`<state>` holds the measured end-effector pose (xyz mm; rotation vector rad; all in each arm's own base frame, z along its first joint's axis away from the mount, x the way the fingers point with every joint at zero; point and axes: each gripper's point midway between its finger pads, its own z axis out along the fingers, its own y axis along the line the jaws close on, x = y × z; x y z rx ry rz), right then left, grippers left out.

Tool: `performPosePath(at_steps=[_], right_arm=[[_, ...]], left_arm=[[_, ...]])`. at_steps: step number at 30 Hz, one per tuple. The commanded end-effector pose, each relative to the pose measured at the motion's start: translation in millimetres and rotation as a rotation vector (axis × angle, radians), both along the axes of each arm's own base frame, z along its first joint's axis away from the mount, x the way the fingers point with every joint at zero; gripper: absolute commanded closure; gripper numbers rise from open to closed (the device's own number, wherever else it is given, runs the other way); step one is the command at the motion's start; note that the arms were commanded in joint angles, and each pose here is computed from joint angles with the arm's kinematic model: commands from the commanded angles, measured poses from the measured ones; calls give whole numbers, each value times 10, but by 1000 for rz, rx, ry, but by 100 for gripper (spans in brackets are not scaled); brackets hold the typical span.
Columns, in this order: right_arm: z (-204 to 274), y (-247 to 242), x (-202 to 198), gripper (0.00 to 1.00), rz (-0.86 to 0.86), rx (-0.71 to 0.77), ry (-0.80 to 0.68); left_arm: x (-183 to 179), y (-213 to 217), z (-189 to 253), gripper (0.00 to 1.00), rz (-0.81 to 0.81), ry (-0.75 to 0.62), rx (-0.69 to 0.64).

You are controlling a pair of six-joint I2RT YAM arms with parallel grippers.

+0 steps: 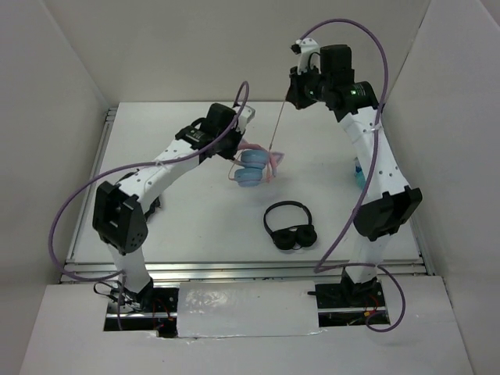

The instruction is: Wrap the headphones

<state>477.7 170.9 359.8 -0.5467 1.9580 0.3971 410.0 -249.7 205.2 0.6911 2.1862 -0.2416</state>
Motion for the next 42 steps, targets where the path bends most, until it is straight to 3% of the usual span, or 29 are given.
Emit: performPosePath(at_steps=[1, 5, 6, 9, 13, 18, 23, 28, 37, 42], right_arm=[[356, 189, -400, 100, 42, -32, -82], [393, 440, -793, 100, 85, -20, -77], [208, 580, -914, 100, 113, -17, -31], [105, 828, -1299, 100, 187, 34, -14], [-158, 1156, -1621, 100, 276, 103, 18], [-747, 1462, -2043, 100, 366, 177, 188], [-1277, 1416, -2197, 100, 338, 239, 284], [-1514, 1223, -2142, 100, 302, 282, 279], [-1491, 739, -1577, 100, 254, 337, 225], [-1317, 534, -1147, 100, 236, 292, 191]], left_arm=[[335, 334, 101, 100, 228, -5, 15], [673, 659, 62, 100, 438, 11, -39], [802, 804, 100, 100, 504, 7, -55], [1013, 1025, 226, 100, 637, 16, -176], [1126, 1224, 395, 100, 700, 18, -319], [1065, 1384, 683, 100, 728, -38, -446], [885, 1317, 1255, 100, 488, -84, -695], [546, 1185, 1717, 100, 222, -133, -808], [-320, 678, 2051, 100, -400, -225, -736], [-587, 390, 1959, 100, -457, -291, -537]])
